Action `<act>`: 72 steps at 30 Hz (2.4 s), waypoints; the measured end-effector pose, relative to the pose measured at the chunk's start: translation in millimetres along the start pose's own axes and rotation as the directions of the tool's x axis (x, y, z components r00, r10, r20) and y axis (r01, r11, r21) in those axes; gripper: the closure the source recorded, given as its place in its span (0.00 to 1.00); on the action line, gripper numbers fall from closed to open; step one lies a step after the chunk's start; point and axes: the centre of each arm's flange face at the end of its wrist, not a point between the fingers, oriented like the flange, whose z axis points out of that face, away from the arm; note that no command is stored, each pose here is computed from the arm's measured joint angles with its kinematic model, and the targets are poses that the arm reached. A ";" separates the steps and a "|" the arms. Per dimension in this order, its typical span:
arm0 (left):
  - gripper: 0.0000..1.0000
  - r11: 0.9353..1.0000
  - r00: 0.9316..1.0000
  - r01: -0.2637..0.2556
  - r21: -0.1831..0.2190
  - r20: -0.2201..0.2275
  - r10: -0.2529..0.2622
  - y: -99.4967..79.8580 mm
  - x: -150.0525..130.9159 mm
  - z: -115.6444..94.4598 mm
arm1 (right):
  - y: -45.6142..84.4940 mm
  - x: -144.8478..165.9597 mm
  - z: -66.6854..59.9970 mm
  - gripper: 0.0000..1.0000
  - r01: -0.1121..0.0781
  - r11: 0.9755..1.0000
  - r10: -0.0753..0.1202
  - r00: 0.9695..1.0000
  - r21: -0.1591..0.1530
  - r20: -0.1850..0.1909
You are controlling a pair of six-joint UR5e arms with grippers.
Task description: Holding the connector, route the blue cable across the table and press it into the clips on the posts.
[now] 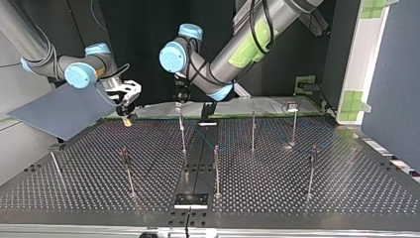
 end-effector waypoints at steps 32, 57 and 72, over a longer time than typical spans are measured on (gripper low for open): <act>0.00 0.991 0.989 0.123 -0.059 0.095 -0.117 -46.9 8.7 42.7 | 7.0 4.8 0.3 1.00 -0.006 1.000 0.006 1.000 0.014 -0.004; 0.00 0.978 0.975 0.174 -0.118 0.158 -0.154 -60.2 22.9 70.5 | 6.7 4.8 0.4 1.00 -0.006 1.000 0.006 1.000 0.016 -0.004; 0.00 0.970 0.959 0.209 -0.122 0.219 -0.180 -64.8 0.7 77.2 | 3.1 3.3 0.0 1.00 -0.005 1.000 0.005 1.000 0.019 0.004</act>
